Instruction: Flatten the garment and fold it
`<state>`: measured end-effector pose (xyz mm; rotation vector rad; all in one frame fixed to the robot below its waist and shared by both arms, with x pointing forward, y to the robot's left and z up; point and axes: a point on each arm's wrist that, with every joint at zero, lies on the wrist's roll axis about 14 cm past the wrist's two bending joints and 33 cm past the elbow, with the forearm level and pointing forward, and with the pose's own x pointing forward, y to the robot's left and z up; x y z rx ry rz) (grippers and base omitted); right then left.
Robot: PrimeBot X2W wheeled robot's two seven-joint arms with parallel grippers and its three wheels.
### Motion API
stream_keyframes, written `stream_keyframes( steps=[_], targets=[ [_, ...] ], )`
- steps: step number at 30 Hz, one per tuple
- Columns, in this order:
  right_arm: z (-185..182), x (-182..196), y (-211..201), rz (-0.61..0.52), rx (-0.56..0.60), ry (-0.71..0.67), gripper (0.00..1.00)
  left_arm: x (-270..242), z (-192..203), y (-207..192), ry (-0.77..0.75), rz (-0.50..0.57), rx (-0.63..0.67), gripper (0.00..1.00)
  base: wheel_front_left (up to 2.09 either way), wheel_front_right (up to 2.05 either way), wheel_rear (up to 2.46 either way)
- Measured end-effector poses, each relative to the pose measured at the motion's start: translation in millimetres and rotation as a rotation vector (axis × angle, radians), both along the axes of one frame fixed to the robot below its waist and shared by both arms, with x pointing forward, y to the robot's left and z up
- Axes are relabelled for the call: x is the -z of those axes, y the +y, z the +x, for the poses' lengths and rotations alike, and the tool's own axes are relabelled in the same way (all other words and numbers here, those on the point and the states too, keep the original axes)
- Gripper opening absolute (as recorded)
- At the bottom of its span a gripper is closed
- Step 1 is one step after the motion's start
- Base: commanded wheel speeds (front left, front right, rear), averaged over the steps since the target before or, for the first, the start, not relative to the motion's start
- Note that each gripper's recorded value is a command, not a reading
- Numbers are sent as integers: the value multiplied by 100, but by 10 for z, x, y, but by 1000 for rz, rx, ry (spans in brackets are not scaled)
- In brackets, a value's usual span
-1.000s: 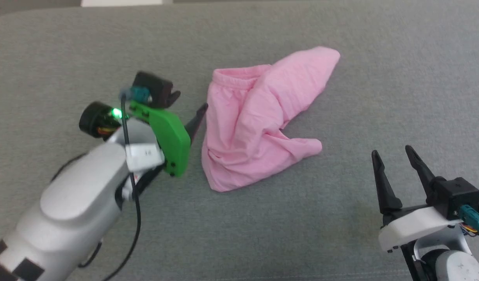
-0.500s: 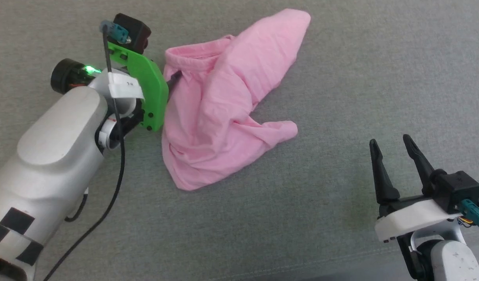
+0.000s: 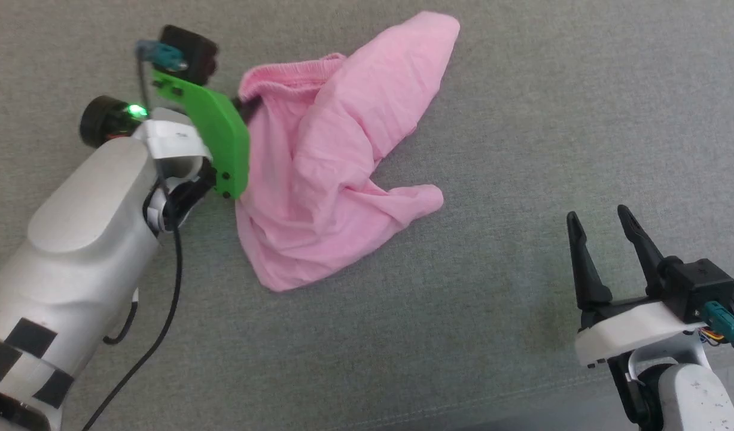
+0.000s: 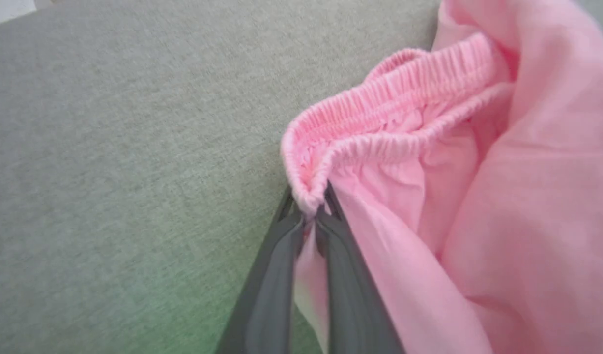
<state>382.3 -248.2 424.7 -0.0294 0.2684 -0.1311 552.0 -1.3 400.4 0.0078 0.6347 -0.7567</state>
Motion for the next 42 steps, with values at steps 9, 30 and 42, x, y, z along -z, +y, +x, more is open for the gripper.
stream_keyframes(
  steps=[9, 30, 42],
  targets=[
    [36, -195, 171, 7, -54, -34, 100, -405, 108, 1094, -176, -4, -421, 0, 0, 0, 0],
    [97, -643, 828, 57, -243, -132, 100, -262, -1455, 1913, -107, 18, -727, 100, 0, 0, 0],
    [82, -731, 962, 59, -286, -138, 100, -1330, -1468, 1791, -702, 21, -557, 100, 0, 0, 0]
  ],
)
